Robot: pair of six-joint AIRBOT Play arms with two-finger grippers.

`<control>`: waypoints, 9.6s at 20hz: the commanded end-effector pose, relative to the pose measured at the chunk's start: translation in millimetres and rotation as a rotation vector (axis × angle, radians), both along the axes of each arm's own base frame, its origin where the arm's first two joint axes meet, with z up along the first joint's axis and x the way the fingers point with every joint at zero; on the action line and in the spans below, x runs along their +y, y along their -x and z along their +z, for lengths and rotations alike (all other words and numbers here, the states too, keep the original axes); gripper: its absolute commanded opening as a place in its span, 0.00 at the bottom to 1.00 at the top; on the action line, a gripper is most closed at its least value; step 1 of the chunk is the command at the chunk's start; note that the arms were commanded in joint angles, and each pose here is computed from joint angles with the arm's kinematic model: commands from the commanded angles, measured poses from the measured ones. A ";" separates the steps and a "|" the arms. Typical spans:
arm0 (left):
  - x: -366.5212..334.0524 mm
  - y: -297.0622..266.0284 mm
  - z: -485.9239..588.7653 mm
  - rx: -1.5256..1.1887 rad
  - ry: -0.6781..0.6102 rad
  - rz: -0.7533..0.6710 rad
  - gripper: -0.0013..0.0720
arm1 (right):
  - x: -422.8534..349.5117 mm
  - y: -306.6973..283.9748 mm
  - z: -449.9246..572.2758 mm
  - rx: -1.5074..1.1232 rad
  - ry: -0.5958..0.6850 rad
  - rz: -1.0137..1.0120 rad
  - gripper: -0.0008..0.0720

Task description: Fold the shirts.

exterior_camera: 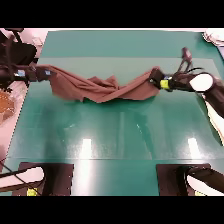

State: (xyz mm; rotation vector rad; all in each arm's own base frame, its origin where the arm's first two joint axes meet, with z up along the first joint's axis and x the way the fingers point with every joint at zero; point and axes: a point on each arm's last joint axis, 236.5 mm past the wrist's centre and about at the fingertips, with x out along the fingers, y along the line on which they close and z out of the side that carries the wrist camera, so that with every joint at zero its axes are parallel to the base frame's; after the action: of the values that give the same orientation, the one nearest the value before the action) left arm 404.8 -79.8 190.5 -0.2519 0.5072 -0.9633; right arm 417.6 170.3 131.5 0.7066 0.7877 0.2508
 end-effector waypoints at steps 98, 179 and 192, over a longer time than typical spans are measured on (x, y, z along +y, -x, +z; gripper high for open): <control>90.4 -42.8 -110.8 0.237 -0.257 0.585 0.05 | -67.0 -103.5 -106.7 0.098 0.380 0.168 0.03; 118.0 69.8 -264.3 0.920 -0.075 0.678 0.94 | -146.6 70.8 -116.5 0.306 0.017 0.115 0.79; 99.6 53.2 -268.6 0.922 0.064 0.624 0.31 | -147.0 70.0 -116.4 0.304 0.018 0.112 0.79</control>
State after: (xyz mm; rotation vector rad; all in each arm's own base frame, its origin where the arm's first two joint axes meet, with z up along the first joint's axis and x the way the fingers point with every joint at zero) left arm 345.0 26.8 -86.6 -0.8486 1.1858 -0.1562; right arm 346.9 23.8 14.8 0.6929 1.1242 0.2420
